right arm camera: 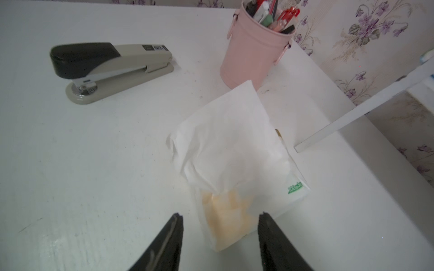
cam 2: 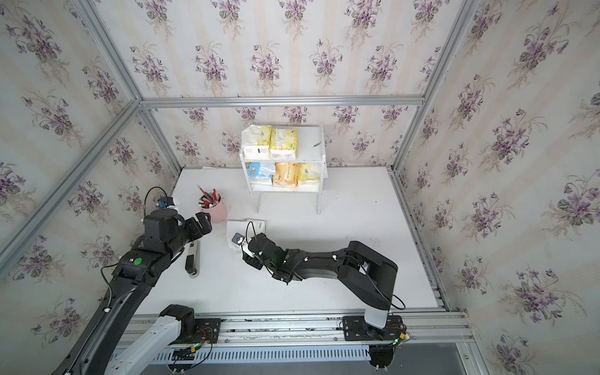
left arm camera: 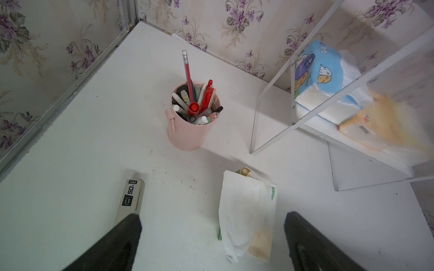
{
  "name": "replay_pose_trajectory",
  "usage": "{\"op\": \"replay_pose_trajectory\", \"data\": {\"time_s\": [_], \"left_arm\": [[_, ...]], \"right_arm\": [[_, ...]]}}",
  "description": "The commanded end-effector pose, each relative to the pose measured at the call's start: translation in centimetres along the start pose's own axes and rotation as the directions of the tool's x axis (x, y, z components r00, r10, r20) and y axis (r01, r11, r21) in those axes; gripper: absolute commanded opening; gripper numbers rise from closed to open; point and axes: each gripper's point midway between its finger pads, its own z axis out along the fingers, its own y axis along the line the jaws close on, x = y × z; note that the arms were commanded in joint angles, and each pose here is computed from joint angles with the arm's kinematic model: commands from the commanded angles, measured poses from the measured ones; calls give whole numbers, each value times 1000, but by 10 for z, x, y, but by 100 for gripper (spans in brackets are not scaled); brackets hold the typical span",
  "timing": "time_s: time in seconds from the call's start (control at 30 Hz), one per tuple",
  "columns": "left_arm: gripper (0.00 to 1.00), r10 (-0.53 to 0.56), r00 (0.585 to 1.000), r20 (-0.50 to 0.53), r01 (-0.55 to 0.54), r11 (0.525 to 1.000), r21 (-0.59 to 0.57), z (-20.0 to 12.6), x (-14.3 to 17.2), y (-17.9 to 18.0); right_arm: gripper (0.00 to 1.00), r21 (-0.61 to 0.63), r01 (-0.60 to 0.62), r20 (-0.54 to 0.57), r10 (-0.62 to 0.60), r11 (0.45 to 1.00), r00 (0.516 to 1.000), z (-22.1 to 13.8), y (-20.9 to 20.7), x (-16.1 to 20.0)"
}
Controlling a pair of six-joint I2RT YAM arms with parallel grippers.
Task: Remove the tissue boxes from the shelf
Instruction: Place the box of tissues at the center of the board.
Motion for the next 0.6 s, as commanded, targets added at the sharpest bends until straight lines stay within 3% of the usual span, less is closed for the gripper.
{"op": "replay_pose_trajectory", "data": {"time_s": [0.0,0.2,0.37,0.57], "left_arm": [[99,54,999,2,-54,995,88,-5,-8,-19],[99,106,994,-2,-100,949,299,-14,-21,-65],[99,103,992,-70,-59,885,462,-13,-13,-97],[99,79,984,-161,17,853,521,5,7,-108]], "right_arm": [[59,3,-31,59,31,1000,998,-17,-8,-21],[65,73,-36,136,26,997,990,-59,-46,-51],[70,105,-115,205,92,988,974,-101,-95,-77],[78,95,-231,296,194,968,935,-154,-150,-115]]}}
